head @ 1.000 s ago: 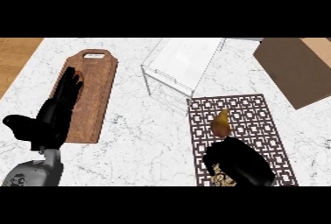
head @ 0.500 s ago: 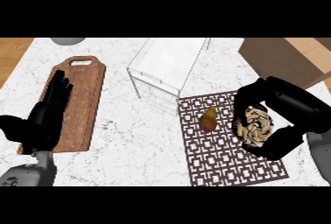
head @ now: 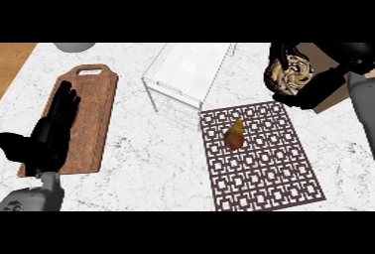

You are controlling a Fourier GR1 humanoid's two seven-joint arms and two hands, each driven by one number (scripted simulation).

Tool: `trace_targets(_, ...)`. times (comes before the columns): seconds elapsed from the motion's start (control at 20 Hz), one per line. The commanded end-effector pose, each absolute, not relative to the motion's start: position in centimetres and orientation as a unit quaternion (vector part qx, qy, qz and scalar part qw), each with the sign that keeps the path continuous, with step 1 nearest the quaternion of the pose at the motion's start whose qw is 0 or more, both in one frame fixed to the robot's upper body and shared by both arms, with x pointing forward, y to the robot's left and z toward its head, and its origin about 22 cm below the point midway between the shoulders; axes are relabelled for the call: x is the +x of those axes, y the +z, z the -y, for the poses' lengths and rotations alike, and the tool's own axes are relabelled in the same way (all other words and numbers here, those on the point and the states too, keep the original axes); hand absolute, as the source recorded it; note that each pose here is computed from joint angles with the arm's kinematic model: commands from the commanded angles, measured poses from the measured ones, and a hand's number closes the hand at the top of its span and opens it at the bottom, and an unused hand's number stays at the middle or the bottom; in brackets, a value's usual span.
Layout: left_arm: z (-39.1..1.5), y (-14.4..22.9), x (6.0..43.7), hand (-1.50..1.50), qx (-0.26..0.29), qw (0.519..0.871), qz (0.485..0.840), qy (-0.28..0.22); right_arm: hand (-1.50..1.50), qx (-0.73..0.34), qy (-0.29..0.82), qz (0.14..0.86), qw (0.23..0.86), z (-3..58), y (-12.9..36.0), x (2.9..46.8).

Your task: Pick the cupcake from the placemat and place it in the tiered shelf

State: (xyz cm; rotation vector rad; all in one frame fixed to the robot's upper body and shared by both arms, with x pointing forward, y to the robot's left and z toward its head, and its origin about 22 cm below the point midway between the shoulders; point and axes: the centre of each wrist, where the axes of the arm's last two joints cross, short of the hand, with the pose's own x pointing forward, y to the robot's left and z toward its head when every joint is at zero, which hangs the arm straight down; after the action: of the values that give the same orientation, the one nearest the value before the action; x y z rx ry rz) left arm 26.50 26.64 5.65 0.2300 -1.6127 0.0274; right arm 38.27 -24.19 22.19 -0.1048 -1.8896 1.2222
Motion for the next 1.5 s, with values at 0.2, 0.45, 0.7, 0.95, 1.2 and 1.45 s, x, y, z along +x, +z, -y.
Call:
trace_targets(0.2, -25.9, 6.3, 26.0, 0.00, 0.099, 0.684, 0.723, 0.010, 1.50, -0.044, 0.462, 0.762, 0.452, 20.1, 20.4, 42.8)
trace_targets(0.45, -27.0, 5.4, 27.5, 0.00, 0.101, 0.687, 0.720, 0.013, 1.50, -0.039, 0.437, 0.779, 0.449, 16.7, 19.7, 44.6)
trace_targets(0.7, -26.6, 6.9, 25.7, 0.00, 0.092, 0.687, 0.721, -0.001, 1.50, -0.043, 0.424, 0.779, 0.460, 14.9, 15.8, 45.7)
trace_targets(0.95, -24.9, 6.0, 24.7, 0.00, 0.102, 0.677, 0.729, 0.013, 1.50, -0.042, 0.417, 0.786, 0.454, 14.8, 15.7, 46.7)
trace_targets(1.2, -25.2, 6.8, 25.9, 0.00, 0.087, 0.686, 0.722, 0.006, 1.50, -0.068, 0.443, 0.787, 0.423, 12.4, 16.6, 47.1)
trace_targets(1.45, -26.3, 5.5, 25.6, 0.00, 0.093, 0.681, 0.727, -0.003, -1.50, -0.012, 0.384, 0.766, 0.515, 11.0, 14.6, 47.0)
